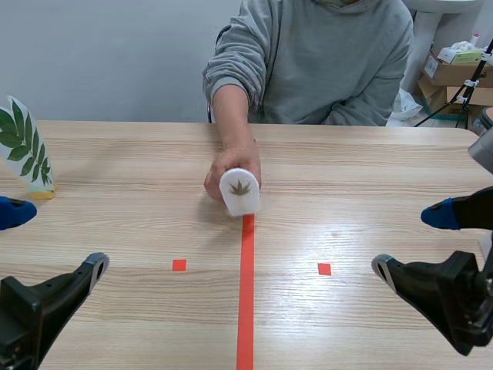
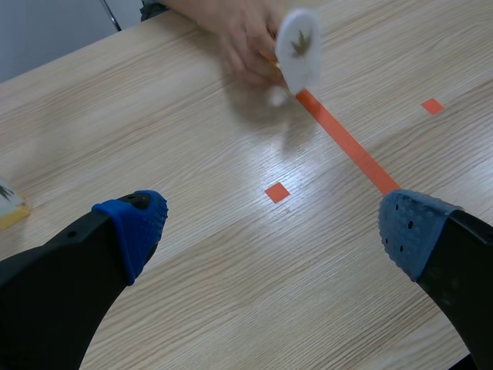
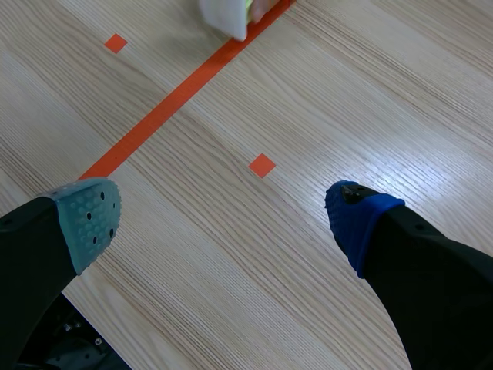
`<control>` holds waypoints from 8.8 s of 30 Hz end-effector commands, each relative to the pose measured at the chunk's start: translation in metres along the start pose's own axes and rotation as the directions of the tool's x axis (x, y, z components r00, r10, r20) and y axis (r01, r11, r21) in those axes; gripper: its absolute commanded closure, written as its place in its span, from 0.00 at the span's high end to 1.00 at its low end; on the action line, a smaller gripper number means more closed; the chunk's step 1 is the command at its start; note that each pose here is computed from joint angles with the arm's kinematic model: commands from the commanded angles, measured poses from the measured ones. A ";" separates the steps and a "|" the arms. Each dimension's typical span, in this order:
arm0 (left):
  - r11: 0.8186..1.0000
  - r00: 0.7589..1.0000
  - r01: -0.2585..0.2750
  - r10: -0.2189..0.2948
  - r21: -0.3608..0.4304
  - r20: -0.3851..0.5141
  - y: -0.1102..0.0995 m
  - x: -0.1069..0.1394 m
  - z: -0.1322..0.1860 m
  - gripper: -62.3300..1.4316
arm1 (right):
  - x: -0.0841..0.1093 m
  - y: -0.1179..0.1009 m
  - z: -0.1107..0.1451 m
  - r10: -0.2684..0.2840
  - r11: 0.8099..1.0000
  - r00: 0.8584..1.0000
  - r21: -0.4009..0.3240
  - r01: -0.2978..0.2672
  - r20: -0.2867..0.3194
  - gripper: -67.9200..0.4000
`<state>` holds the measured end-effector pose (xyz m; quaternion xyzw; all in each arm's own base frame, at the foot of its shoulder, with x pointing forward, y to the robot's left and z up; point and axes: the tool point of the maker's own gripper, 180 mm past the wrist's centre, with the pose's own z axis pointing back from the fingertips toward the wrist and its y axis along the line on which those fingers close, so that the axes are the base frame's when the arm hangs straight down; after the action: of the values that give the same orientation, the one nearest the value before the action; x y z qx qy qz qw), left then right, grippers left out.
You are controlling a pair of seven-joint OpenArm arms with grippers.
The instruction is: Do the leaf sorting experiment
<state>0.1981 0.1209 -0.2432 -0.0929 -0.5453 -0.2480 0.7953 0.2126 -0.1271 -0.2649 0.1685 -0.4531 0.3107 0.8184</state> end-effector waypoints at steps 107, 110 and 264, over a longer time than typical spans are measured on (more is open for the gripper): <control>1.000 1.000 -0.001 0.002 -0.005 0.017 -0.002 0.005 0.000 0.94 | 0.022 0.019 -0.226 0.365 0.882 0.924 0.359 -0.306 -0.110 0.80; 1.000 1.000 -0.001 0.002 -0.005 0.018 -0.002 0.006 0.000 0.94 | 0.020 0.028 -0.232 0.367 0.876 0.925 0.370 -0.308 -0.099 0.77; 0.997 0.998 0.065 -0.066 -0.047 -0.008 0.001 0.009 -0.009 0.94 | -0.003 0.025 0.035 0.110 0.993 0.989 -0.037 -0.114 -0.100 0.94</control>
<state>0.2089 0.1186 -0.2427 -0.0860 -0.5310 -0.2895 0.7918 0.1694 -0.1276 -0.2505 0.1107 -0.4252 0.3458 0.8290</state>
